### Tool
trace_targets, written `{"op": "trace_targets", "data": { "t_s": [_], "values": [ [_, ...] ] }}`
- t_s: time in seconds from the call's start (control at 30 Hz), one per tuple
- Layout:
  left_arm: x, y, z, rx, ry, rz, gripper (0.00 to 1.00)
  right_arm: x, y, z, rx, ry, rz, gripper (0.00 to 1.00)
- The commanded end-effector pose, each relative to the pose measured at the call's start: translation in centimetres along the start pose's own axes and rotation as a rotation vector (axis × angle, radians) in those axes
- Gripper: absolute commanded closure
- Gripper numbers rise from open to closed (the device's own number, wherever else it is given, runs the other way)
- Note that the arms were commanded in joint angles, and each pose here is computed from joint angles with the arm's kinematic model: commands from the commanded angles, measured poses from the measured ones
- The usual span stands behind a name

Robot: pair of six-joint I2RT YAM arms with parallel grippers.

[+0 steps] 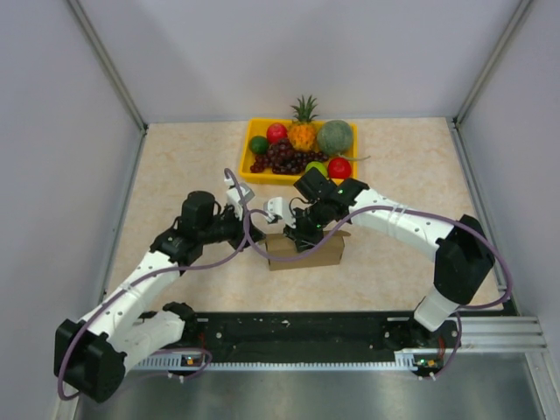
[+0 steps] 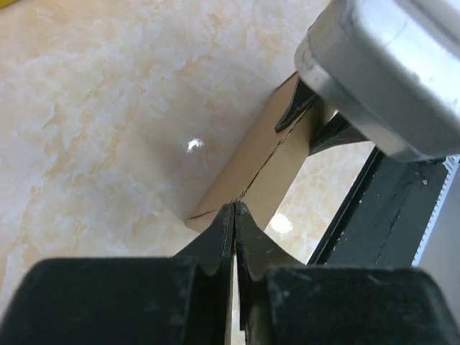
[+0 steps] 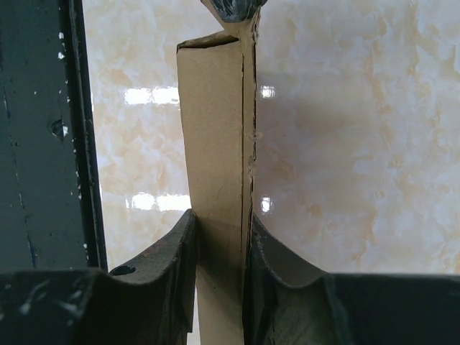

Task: Fold the paper box

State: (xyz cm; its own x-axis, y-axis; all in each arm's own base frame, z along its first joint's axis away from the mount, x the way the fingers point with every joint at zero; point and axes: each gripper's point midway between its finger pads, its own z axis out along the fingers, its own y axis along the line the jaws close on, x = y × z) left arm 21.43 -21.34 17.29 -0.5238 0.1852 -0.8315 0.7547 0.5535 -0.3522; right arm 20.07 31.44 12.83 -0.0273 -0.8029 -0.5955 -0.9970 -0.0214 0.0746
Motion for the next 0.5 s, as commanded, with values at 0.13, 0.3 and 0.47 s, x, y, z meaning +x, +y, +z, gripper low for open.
{"op": "trace_targets", "data": {
  "t_s": [0.13, 0.3, 0.47],
  "values": [
    [-1.4, -0.3, 0.3, -0.093, -0.137, -0.223, 1.00, 0.1, 1.1, 1.7, -0.049, -0.038, 0.124, 0.80],
    [-2.7, -1.2, 0.4, -0.108, -0.243, -0.301, 1.00, 0.1, 1.4, 2.2, -0.039, -0.072, 0.156, 0.79],
    [-2.4, -0.4, 0.8, -0.247, -0.242, -0.334, 1.00, -0.4, 1.2, 2.3, -0.002, -0.096, 0.176, 0.76]
  ]
}}
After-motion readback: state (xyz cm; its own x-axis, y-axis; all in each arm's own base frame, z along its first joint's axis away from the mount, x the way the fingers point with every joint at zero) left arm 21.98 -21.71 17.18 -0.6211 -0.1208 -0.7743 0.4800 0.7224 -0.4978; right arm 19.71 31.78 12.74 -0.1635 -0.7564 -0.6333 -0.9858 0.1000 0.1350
